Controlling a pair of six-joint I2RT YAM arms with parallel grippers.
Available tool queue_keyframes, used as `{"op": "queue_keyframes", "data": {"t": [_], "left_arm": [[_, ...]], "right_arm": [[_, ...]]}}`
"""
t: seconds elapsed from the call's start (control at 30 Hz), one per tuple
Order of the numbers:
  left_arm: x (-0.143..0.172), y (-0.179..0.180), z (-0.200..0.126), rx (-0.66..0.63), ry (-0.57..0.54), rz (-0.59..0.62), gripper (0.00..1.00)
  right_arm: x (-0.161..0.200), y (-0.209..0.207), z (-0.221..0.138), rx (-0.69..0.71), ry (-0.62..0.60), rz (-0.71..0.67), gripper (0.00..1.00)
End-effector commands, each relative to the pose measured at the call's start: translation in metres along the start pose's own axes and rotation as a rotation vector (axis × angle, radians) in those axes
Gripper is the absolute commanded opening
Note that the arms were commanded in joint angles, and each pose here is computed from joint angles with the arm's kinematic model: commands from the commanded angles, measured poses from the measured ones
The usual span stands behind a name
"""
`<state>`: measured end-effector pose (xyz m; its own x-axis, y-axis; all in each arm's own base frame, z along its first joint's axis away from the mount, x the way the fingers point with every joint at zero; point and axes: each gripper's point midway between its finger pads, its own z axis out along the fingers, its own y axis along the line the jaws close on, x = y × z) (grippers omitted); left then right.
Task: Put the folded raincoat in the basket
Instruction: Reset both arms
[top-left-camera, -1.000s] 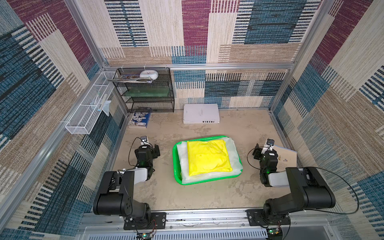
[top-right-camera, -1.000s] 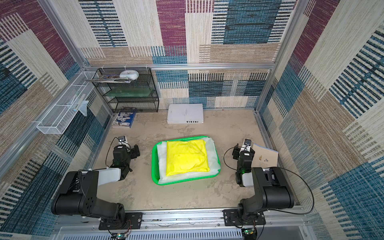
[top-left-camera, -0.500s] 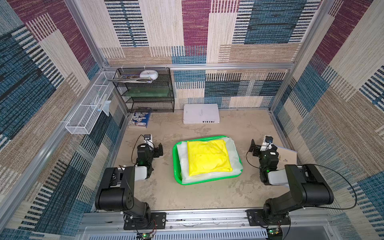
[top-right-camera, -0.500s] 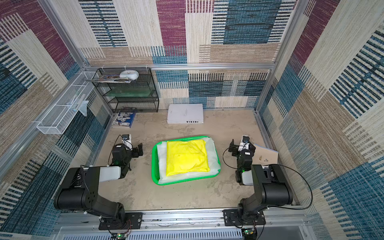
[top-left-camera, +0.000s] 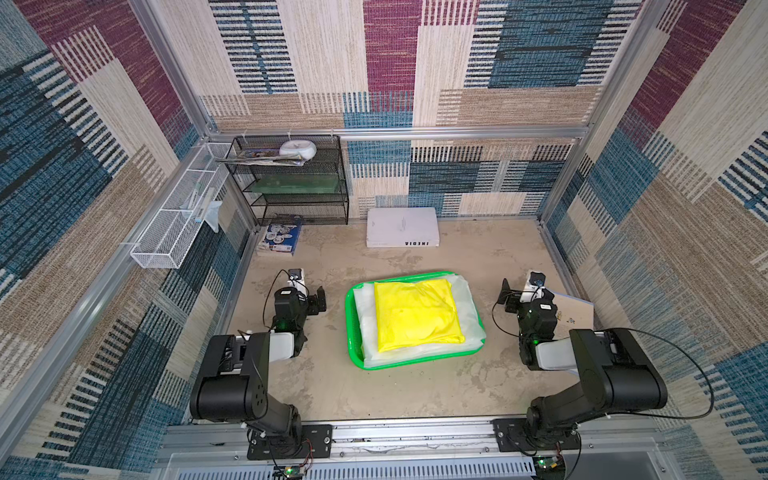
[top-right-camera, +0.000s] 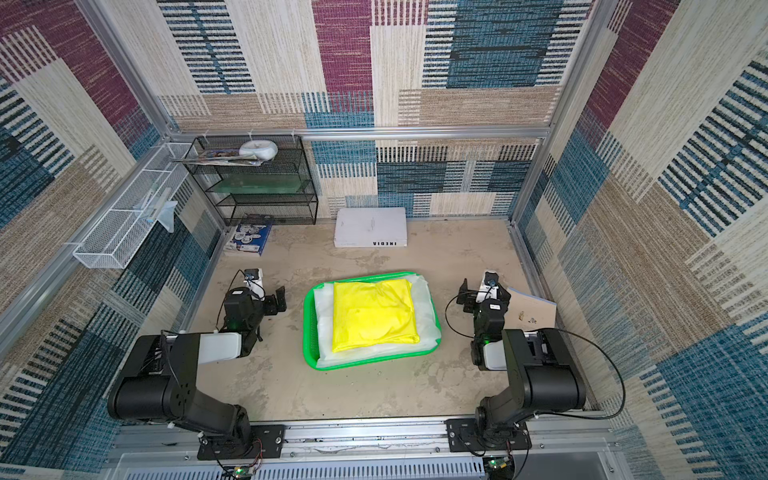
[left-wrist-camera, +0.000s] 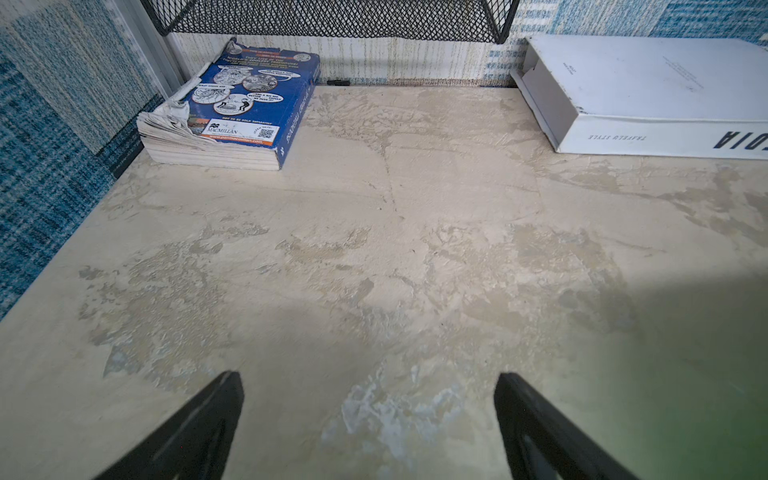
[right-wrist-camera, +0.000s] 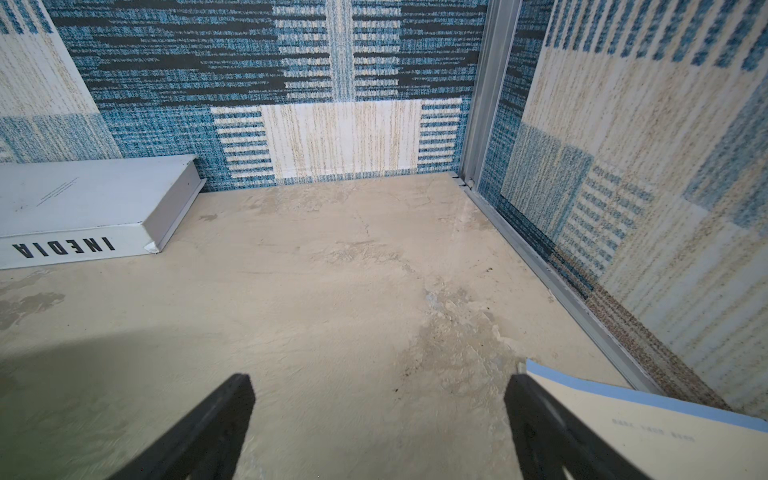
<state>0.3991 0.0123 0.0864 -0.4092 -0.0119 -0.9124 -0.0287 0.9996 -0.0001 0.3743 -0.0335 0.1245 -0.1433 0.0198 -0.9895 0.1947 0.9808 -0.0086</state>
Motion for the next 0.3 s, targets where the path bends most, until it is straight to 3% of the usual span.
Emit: {"op": "queue_keyframes", "data": {"t": [0.0,0.27], "left_arm": [[-0.0035,-0.0024,-0.0001,0.014,-0.014,-0.001,0.99],[-0.0035,-0.0024,-0.0002,0.014,-0.014,-0.001,0.99]], "right_arm": [[-0.0036,0.0006,-0.0002,-0.004,-0.013,0.003,0.99],[-0.0036,0.0010,-0.0005,-0.005,-0.013,0.002,0.99]]}}
